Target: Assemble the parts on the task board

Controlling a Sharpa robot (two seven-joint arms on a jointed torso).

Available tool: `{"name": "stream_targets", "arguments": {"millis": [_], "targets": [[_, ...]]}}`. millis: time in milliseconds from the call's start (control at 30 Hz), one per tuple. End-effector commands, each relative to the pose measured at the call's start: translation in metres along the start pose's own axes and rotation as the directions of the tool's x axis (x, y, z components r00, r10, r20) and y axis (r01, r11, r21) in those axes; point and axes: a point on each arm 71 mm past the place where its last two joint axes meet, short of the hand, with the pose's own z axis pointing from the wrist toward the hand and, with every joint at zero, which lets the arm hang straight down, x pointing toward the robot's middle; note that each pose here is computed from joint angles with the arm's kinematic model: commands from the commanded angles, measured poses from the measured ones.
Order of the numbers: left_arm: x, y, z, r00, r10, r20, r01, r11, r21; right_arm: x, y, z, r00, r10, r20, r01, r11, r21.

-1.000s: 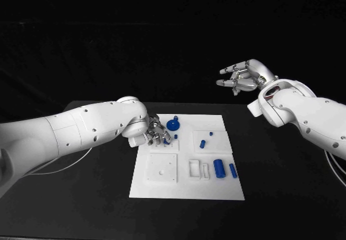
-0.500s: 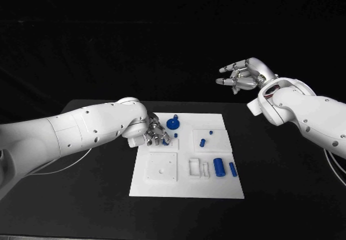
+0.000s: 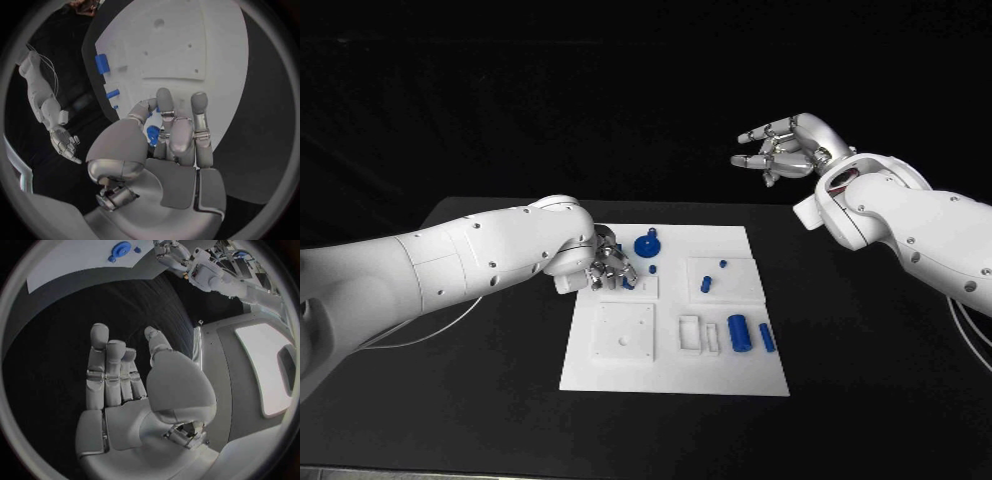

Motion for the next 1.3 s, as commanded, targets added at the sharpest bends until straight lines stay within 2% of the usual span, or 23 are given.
{"name": "stream_targets", "arguments": {"millis": [33, 500, 1300], "targets": [[0.002, 0.0013, 0.0018, 1.0, 0.014, 0.003, -0.014, 1.0, -0.009, 0.0006, 0.0016, 0.0003, 1.0, 0.003, -0.004, -0.003, 1.0, -0.007], [0.0038, 0.0016, 0.0026, 1.0, 0.018, -0.003, -0.019, 1.0, -0.013, 0.0022, 0.0018, 0.0011, 1.0, 0.005, -0.009, -0.005, 1.0, -0.007], [0.0074, -0.0012, 0.0033, 0.995, 0.095, -0.036, -0.096, 0.995, -0.035, 0.003, 0.0012, 0.0016, 1.0, 0.006, -0.014, -0.006, 1.0, -0.003]]}}
